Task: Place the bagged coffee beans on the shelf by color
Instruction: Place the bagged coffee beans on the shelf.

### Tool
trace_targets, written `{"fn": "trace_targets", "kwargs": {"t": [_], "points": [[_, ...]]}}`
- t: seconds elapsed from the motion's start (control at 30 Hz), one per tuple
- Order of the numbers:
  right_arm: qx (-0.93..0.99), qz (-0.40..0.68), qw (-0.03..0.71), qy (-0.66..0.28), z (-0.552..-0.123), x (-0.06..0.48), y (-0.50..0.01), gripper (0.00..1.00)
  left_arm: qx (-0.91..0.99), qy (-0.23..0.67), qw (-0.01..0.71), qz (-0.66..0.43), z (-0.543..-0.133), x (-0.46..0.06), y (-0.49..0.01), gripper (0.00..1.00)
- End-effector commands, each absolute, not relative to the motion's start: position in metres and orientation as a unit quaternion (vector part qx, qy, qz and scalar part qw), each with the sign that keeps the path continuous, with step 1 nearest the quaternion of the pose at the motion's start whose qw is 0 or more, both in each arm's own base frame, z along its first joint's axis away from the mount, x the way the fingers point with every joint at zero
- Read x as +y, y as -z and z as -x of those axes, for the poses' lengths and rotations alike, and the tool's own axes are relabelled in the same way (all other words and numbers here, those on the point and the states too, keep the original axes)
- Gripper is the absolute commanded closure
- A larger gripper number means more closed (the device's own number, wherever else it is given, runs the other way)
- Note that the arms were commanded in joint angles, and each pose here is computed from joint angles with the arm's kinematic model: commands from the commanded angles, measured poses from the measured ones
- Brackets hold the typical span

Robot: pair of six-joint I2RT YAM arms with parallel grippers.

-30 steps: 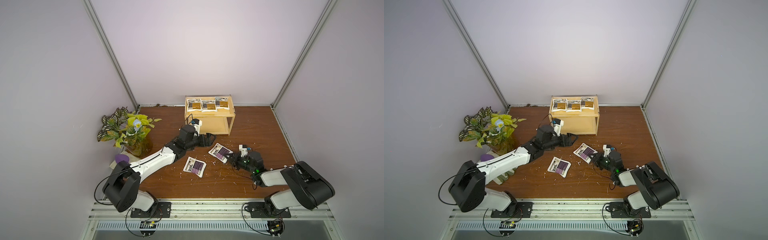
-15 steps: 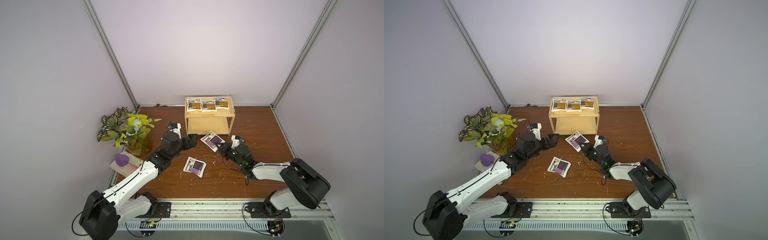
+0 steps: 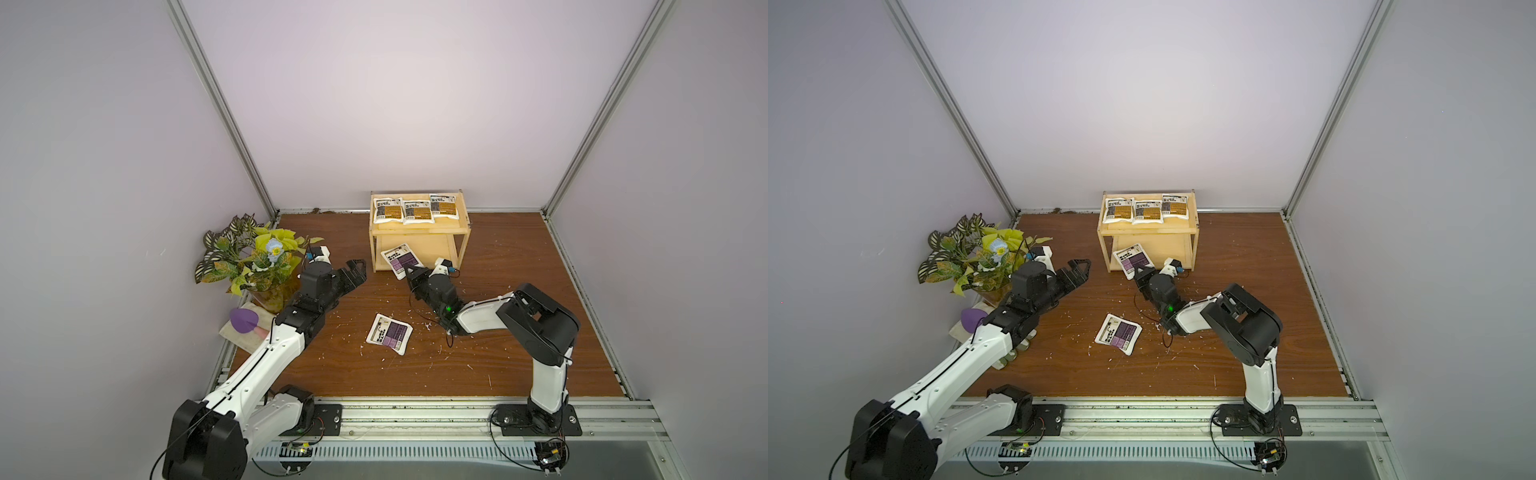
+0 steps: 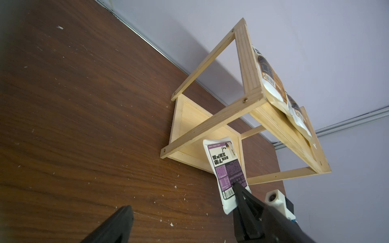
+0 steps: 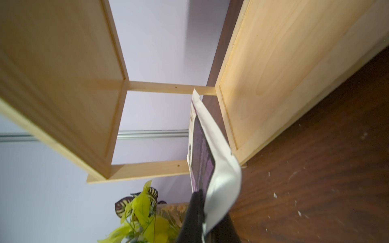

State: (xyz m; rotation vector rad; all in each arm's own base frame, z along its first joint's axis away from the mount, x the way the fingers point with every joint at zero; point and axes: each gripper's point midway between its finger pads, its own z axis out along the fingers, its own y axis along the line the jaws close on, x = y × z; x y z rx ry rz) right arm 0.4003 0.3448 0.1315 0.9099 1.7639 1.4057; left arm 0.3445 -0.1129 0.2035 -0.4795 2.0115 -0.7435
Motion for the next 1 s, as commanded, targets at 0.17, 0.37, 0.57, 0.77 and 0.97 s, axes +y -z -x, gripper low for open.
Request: {"fn": "trace_targets", "kwargs": {"t": [0.17, 0.37, 0.57, 0.77, 0.97], "points": [[0.646, -0.418, 0.368, -0.522, -0.446, 0.355, -0.134, 0.92, 0.816, 0.321, 0.44, 0.195, -0.362, -0.107, -0.188, 0.0], [0.643, -0.445, 0.368, -0.503, -0.471, 0.359, -0.122, 0.91, 0.819, 0.32, 0.439, 0.185, -0.364, -0.108, -0.187, 0.0], [0.646, -0.469, 0.369, -0.475, -0.488, 0.356, -0.109, 0.92, 0.818, 0.32, 0.441, 0.186, -0.364, -0.107, -0.189, 0.0], [0.654, -0.468, 0.363, -0.469, -0.5, 0.368, -0.102, 0.89, 0.817, 0.32, 0.441, 0.187, -0.364, -0.107, -0.191, 0.0], [0.666, -0.449, 0.358, -0.477, -0.501, 0.383, -0.107, 0.6, 0.816, 0.32, 0.443, 0.188, -0.364, -0.106, -0.191, 0.0]]}}
